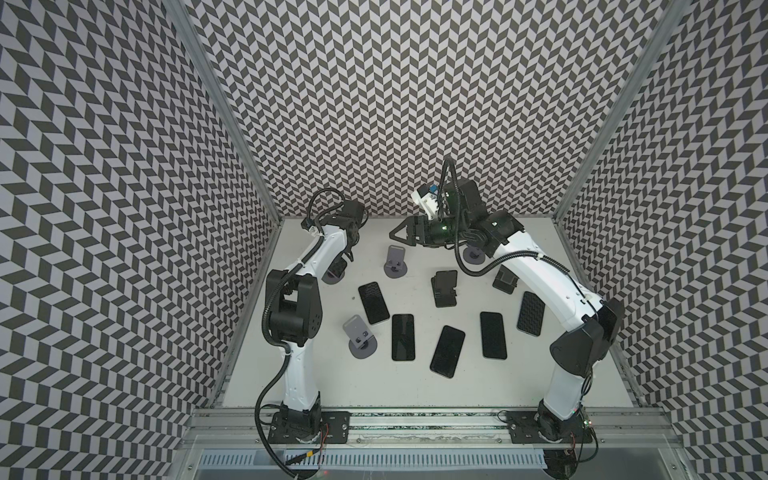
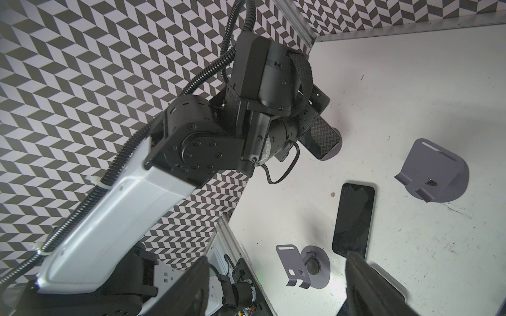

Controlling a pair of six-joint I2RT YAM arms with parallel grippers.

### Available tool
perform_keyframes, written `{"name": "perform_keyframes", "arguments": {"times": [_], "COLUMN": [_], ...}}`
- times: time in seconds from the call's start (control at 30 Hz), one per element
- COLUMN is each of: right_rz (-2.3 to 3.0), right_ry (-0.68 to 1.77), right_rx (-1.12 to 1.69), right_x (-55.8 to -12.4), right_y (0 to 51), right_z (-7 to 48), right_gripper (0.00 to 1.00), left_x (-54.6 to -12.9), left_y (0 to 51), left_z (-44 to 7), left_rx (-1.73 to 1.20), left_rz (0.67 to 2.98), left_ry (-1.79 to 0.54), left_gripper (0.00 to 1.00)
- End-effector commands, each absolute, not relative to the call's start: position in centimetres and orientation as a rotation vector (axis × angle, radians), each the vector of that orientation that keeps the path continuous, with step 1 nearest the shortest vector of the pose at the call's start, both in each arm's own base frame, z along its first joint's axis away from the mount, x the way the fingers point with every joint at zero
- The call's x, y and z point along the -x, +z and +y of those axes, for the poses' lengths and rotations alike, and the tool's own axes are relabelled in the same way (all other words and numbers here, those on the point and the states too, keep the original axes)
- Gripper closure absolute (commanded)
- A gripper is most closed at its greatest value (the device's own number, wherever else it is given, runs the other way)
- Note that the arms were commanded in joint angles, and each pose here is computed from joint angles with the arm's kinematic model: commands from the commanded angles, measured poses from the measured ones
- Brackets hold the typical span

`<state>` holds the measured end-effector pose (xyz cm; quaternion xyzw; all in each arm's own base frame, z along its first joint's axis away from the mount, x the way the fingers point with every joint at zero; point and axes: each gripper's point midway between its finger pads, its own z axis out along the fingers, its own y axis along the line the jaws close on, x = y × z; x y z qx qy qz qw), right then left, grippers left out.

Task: Remove the phone from the phone stand
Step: 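Close the left gripper on the top edge of the purple-edged phone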

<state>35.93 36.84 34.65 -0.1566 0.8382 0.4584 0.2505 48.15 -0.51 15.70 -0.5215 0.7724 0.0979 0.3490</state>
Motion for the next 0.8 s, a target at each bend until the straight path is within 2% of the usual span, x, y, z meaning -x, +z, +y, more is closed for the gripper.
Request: {"name": "perform_keyframes", "arguments": {"times": [0.0, 0.77], "right_rz": [2.241, 2.262], "right_ry": [1.262, 1.264], "right_rx": [0.44, 0.432], "right_x": [-36.3, -36.41], "right_y": [35.59, 35.01], "right_z": [37.18, 37.26], "right_gripper": [0.24, 0.24], "left_x": [-47.9, -47.39], "left_y": [16.47, 15.53], "left_z": [0.68, 1.49], "left_rx": [1.366, 1.386], "left_rz": [1.959, 1.969], "left_ry": [0.323, 0.43], "left_gripper": [0.0, 0.0]}}
